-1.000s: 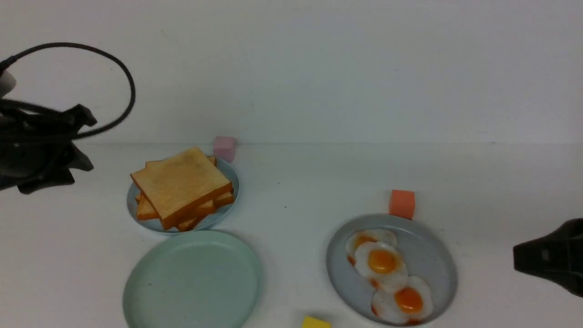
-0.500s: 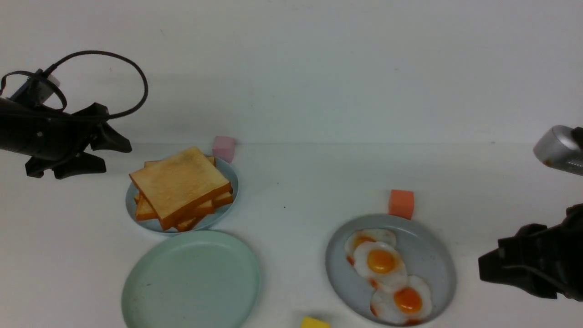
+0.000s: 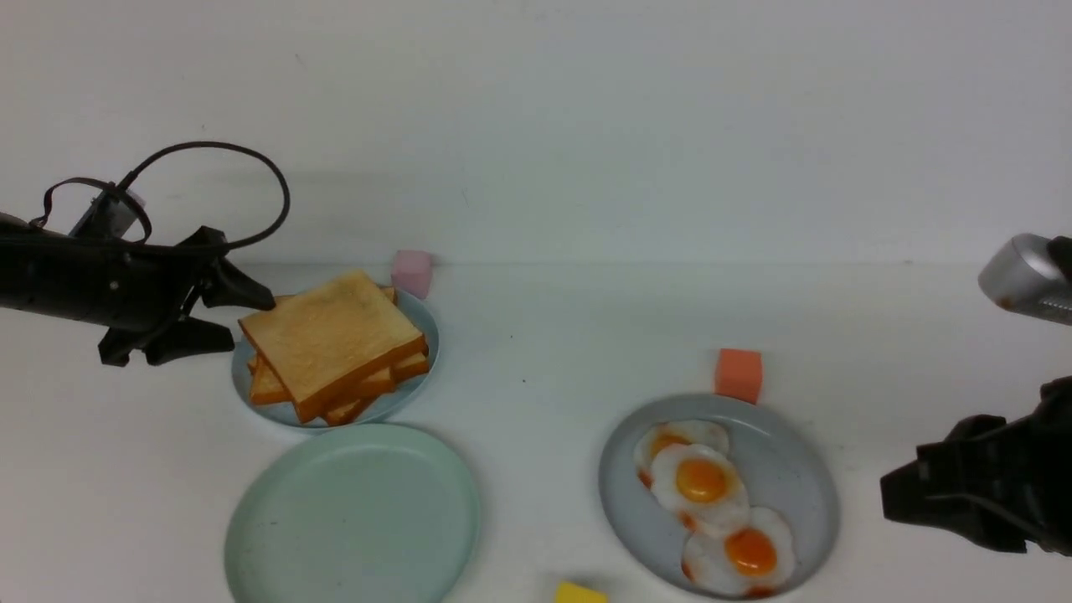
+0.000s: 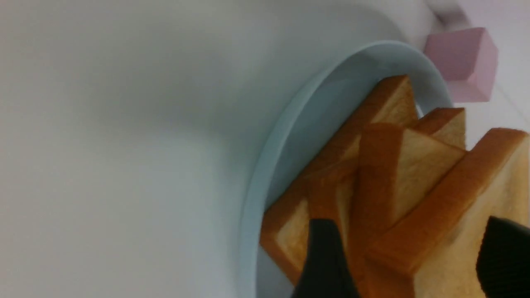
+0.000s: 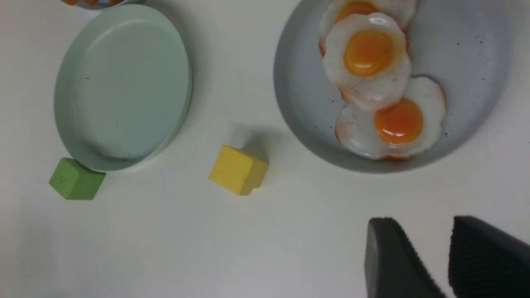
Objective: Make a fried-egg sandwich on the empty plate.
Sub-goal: Use the left arm to grab a slice of bread, then use the left arm to put a slice of bread into the empty plate in the middle
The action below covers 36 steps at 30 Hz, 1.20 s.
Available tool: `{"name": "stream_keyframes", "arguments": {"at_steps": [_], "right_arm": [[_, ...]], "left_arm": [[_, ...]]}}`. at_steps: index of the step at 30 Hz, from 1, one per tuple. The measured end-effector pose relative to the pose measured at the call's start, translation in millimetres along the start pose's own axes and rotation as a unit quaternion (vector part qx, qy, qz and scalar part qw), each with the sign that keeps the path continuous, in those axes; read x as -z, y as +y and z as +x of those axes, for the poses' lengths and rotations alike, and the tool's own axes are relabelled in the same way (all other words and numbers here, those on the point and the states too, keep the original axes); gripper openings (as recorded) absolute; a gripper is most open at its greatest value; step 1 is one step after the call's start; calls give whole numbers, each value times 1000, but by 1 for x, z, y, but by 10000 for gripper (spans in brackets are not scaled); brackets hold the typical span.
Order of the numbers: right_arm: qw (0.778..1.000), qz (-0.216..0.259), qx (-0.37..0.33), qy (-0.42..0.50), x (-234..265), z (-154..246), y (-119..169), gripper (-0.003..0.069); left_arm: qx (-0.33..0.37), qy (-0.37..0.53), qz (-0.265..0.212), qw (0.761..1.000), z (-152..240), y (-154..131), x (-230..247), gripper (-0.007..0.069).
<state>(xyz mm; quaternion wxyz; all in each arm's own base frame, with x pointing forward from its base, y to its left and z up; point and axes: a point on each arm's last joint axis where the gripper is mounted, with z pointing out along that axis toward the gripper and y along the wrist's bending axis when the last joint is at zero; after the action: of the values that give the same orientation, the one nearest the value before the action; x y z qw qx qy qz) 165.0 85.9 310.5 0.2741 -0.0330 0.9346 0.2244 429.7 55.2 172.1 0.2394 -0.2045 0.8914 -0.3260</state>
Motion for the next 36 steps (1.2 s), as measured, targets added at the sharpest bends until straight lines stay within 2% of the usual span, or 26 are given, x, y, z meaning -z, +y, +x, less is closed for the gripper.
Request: {"name": "stream_keyframes", "arguments": {"at_steps": [3,6,10,14,17,21,24,27,32,36], "right_arm": [[1000,0,0,0,0,0,0,241],[1000,0,0,0,0,0,0,241],[1000,0,0,1,0,0,0,241],[1000,3,1,11,0,2,-1,242],[1000,8,5,15,0,3,-2,241],[1000,19,14,20,0,4,-3,241],[999,21,17,20,0,3,-4,241],[999,22,24,16,0,3,-4,241],[999,24,32,8,0,1,-4,241],[999,25,33,7,0,1,-5,241]], "left_arm": [[-3,-1,8,1000,0,0,-1,439],[-9,2,15,1000,0,1,-4,360],[-16,6,13,1000,1,4,-7,197],[-17,8,19,1000,0,3,-2,91],[-25,6,23,999,-2,2,9,92],[-106,-8,55,993,-9,-15,52,92],[-216,27,104,970,2,-37,76,92],[-329,81,114,934,20,-56,74,92],[-412,185,97,887,60,-75,41,92],[-434,223,91,868,81,-81,27,92]]}}
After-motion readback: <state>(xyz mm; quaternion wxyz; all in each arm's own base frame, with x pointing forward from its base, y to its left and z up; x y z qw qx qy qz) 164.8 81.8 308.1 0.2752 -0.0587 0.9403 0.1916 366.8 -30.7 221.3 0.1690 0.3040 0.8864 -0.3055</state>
